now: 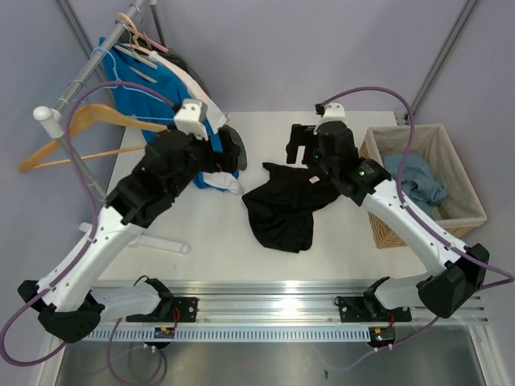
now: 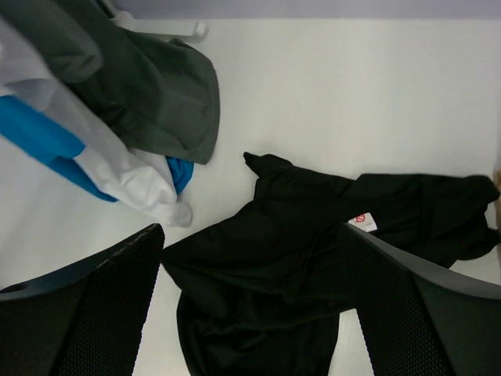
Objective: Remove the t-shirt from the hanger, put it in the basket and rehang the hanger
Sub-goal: Place the hanger at the clothesline, then pick up the T-shirt from the center of the board.
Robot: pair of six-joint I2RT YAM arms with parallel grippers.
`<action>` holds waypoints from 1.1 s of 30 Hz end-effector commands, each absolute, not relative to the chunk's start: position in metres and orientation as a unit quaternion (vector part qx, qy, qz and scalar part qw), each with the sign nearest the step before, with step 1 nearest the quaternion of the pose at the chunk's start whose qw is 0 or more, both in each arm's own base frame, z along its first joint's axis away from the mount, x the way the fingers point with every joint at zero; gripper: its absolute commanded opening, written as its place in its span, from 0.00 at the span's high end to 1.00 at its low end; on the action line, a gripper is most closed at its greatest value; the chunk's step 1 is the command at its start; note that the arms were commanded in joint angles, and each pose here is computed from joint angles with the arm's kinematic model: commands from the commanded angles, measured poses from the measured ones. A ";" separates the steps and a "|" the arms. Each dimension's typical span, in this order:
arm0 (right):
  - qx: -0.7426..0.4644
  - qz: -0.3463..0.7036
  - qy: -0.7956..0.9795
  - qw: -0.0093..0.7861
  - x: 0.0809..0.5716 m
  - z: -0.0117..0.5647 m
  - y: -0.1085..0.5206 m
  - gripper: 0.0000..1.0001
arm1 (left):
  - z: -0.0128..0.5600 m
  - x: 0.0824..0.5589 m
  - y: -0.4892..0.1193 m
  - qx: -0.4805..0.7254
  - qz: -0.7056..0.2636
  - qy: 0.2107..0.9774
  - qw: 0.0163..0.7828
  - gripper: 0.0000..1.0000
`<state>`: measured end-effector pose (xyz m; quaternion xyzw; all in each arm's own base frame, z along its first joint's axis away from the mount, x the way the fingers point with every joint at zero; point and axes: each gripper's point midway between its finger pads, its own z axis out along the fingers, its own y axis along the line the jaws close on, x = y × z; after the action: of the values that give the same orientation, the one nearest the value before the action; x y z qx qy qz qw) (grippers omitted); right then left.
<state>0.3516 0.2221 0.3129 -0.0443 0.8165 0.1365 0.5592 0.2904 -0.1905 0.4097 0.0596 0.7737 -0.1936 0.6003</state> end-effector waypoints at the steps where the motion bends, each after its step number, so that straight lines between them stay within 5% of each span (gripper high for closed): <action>1: 0.008 0.214 0.854 0.473 0.360 0.267 0.216 0.00 | 0.383 0.282 -0.223 0.093 -0.251 0.759 0.594 0.01; 15: 0.062 0.193 0.929 0.308 0.381 0.089 0.246 0.01 | 0.273 0.254 -0.241 0.110 -0.306 0.753 0.572 0.01; 29: 0.040 0.091 0.959 0.265 0.372 0.007 0.260 0.07 | 0.245 0.260 -0.225 0.110 -0.257 0.759 0.588 0.01; 32: 0.040 0.086 0.961 0.260 0.373 0.001 0.258 0.21 | 0.254 0.259 -0.208 0.084 -0.245 0.747 0.612 0.01; 33: 0.041 0.086 0.961 0.261 0.375 0.003 0.259 0.40 | 0.261 0.258 -0.199 0.069 -0.241 0.739 0.626 0.01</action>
<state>0.3761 0.2554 0.0220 0.0305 0.9551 0.0928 0.2796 0.2529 -0.2165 0.2248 0.1114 0.7804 -0.2436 0.5651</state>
